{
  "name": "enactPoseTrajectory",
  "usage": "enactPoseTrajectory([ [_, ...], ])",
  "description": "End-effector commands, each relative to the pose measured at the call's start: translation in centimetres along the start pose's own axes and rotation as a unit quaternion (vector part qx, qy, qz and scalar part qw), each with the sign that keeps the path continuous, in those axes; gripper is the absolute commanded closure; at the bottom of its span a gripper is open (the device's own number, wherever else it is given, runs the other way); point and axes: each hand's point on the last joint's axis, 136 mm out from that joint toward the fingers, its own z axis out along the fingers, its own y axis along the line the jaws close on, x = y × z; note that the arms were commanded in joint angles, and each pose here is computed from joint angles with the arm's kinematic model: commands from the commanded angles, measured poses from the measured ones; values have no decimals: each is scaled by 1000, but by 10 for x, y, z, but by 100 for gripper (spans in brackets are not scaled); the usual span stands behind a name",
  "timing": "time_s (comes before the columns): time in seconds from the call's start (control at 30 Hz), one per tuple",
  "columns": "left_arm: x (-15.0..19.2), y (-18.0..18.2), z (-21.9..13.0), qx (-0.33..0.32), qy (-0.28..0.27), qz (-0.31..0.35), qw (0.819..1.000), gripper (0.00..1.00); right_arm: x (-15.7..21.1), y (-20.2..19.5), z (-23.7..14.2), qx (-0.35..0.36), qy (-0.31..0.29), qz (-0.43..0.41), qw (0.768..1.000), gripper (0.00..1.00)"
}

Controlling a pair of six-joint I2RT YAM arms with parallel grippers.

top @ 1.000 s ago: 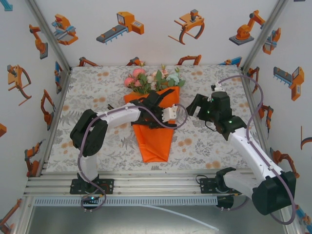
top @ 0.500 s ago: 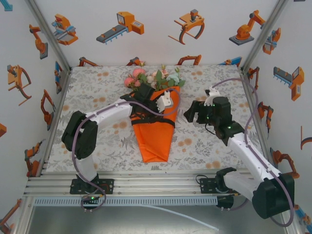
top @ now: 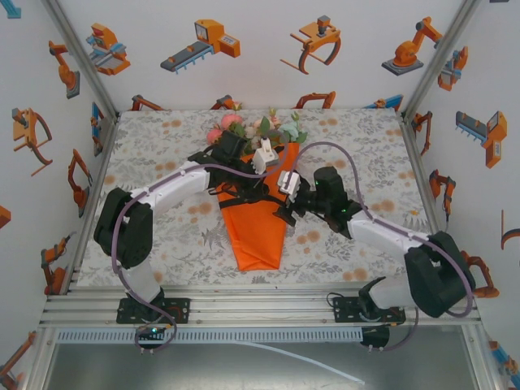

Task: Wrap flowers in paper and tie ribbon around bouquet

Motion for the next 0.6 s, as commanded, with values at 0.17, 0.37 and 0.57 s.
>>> enactPoseTrajectory([
  [0.17, -3, -10, -14, 16, -10, 3, 1000, 100, -6, 8, 26, -35, -84, -140, 986, 41],
  [0.37, -1, -11, -17, 14, -11, 12, 1000, 100, 0, 4, 35, -24, -89, -155, 984, 40],
  [0.57, 1, -11, -18, 14, -6, 22, 1000, 100, -8, 0, 35, -15, -104, -168, 980, 39],
])
